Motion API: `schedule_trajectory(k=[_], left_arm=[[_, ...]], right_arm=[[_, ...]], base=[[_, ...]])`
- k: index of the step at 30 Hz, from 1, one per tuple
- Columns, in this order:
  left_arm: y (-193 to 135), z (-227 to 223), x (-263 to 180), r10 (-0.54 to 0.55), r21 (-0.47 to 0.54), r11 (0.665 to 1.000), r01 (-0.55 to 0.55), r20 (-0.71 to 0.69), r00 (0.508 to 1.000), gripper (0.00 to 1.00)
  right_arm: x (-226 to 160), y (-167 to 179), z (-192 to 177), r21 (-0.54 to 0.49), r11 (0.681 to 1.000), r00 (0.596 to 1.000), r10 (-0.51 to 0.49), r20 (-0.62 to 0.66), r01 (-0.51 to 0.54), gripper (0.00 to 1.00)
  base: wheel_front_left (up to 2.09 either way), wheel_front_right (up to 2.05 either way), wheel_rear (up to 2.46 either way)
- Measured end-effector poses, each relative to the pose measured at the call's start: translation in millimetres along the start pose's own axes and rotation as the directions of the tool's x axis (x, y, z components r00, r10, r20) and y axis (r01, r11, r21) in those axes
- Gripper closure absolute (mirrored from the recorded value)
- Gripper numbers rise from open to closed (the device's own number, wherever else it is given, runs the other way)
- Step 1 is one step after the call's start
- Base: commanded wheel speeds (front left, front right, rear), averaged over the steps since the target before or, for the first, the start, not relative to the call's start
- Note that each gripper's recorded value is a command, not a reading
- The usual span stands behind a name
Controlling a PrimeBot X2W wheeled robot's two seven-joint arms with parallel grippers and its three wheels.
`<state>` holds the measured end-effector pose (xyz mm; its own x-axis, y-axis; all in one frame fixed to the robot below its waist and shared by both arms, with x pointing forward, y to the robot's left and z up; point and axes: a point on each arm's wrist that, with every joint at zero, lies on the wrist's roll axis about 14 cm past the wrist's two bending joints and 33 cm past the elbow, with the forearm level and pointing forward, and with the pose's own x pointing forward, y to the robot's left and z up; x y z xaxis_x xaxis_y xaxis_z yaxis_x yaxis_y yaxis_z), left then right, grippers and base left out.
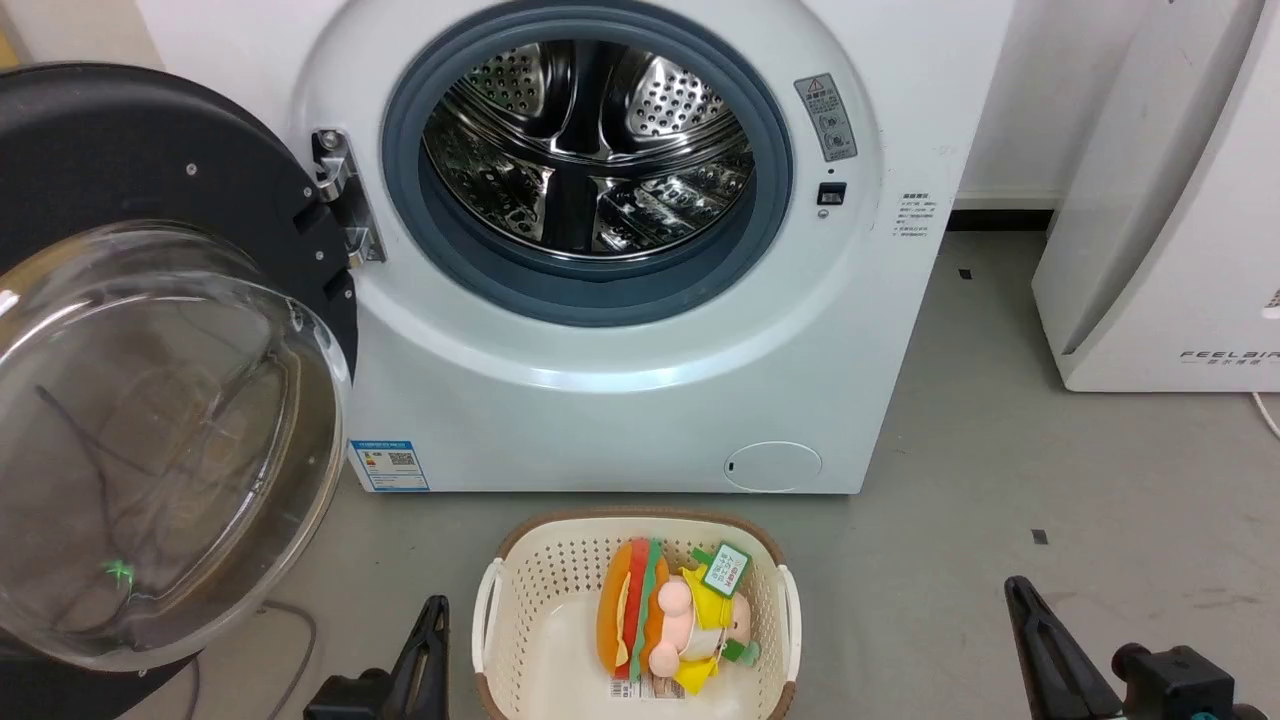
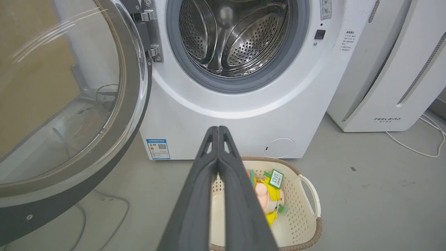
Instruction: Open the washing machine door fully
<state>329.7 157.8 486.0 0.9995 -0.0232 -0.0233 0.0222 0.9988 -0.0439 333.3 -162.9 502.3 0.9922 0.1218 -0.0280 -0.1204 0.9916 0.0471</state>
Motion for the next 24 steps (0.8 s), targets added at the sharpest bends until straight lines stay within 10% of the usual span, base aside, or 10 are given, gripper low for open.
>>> schedule_trajectory(k=[24], left_arm=[[3.2,6.8,7.9,-0.002,0.02,1.0,0.002,0.0,1.0,1.0]], right_arm=[[6.9,-0.4,3.6,-0.013,1.0,1.0,0.001,0.0,-0.001,1.0]], base=[[0.0,0.0,0.0]])
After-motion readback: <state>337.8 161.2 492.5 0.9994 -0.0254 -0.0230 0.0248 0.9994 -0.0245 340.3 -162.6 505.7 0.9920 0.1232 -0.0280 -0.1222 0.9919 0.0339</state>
